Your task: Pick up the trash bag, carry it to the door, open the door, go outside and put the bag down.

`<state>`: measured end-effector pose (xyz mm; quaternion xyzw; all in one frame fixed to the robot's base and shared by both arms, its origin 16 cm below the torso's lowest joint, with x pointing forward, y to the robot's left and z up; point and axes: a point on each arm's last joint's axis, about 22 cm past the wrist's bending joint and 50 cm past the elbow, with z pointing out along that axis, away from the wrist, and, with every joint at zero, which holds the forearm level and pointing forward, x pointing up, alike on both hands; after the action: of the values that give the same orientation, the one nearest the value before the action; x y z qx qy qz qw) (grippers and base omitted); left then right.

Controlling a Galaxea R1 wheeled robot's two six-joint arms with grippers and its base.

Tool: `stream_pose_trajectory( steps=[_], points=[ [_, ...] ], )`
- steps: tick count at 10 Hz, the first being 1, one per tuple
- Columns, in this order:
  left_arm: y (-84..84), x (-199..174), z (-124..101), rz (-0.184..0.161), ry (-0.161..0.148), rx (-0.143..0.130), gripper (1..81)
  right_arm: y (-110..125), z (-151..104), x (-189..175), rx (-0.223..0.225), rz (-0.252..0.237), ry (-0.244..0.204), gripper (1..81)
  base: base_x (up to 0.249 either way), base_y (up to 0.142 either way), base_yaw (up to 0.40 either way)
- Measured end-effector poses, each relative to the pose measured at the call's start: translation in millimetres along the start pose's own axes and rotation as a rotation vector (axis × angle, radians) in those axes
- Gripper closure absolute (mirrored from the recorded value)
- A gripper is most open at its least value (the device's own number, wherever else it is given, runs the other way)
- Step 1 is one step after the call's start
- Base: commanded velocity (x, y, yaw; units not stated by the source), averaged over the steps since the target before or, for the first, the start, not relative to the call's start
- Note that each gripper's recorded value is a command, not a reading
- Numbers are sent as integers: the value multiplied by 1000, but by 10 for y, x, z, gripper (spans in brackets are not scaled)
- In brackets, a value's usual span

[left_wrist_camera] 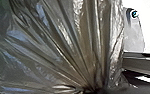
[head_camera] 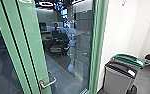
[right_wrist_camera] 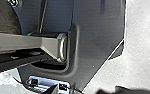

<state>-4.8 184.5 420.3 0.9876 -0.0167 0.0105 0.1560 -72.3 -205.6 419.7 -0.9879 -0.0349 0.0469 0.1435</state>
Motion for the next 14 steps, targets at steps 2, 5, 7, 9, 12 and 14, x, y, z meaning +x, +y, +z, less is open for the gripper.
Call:
stream_pose_trajectory(
  steps=[2,5,7,9,12,14],
  points=[
    [-10,76,8,-2,34,18,811,-9,-3,83,6,3,35,10,0,0,0],
    [-14,82,8,-2,36,20,811,-29,2,84,8,6,37,10,0,0,0],
    [-13,80,8,-2,35,19,811,-31,2,84,8,5,37,10,0,0,136],
    [-15,78,7,-2,36,19,811,-31,3,84,8,5,38,10,0,0,316],
    [-55,99,-4,-1,38,24,811,-58,14,-46,12,8,23,10,0,0,323],
    [-39,15,-3,-3,28,16,811,25,-7,1,1,7,31,10,0,0,328]
  ],
)
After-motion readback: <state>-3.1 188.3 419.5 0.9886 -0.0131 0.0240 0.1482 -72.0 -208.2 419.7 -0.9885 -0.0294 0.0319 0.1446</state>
